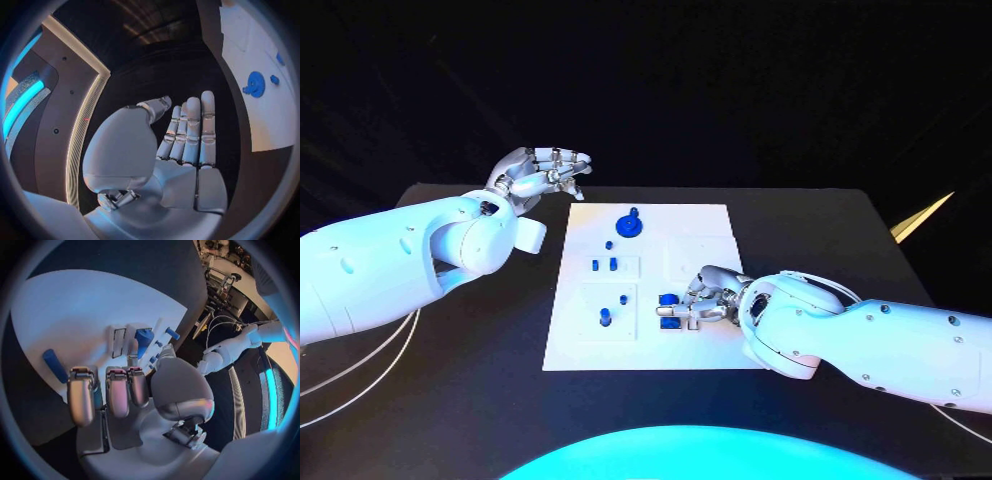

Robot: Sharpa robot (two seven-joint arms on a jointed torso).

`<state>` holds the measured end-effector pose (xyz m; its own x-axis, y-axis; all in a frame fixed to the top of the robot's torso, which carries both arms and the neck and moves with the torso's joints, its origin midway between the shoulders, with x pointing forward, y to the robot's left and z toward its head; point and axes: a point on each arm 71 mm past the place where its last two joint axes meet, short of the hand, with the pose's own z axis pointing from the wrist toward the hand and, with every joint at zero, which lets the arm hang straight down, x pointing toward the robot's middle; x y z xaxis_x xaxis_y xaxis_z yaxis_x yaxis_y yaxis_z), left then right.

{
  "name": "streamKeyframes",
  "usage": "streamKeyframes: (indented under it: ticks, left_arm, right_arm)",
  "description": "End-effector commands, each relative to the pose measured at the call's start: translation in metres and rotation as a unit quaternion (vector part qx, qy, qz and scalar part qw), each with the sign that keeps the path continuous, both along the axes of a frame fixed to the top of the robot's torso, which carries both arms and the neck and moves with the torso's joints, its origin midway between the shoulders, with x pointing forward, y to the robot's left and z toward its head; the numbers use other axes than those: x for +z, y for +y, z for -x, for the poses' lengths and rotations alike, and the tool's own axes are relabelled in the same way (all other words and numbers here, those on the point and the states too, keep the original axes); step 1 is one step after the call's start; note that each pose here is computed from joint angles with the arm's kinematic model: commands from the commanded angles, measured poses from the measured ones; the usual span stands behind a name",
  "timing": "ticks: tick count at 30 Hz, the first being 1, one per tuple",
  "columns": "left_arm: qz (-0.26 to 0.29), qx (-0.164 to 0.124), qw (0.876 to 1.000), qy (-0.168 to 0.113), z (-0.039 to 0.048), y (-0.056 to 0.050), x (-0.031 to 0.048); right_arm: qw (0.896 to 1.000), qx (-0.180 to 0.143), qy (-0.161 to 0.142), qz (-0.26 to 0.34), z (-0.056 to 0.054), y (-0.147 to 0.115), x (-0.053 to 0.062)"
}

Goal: Assemble the parts on the task board

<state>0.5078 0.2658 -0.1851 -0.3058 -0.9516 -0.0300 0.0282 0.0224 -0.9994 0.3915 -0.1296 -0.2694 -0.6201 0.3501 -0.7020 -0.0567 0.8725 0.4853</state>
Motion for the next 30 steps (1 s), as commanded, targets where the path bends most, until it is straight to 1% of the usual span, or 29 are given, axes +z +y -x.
streamKeyframes:
  ticks: [1, 8, 16, 30]
  left_arm:
    - [0.001, -0.002, 1.000, -0.001, 0.0002, -0.0011, 0.0008]
    - [0.001, -0.001, 1.000, -0.001, 0.0002, -0.0005, 0.0008]
    - [0.001, -0.001, 1.000, -0.001, -0.0001, -0.0002, 0.0006]
    - [0.002, -0.003, 1.000, -0.001, 0.0000, -0.0015, 0.0006]
  right_arm:
    - [1.000, 0.006, -0.004, 0.000, 0.0022, -0.0026, 0.0012]
    - [1.000, 0.015, -0.004, 0.003, 0.0068, -0.0097, 0.0034]
    - [1.000, 0.018, -0.005, 0.003, 0.0082, -0.0114, 0.0040]
    - [1.000, 0.007, -0.010, 0.014, 0.0014, -0.0079, -0.0016]
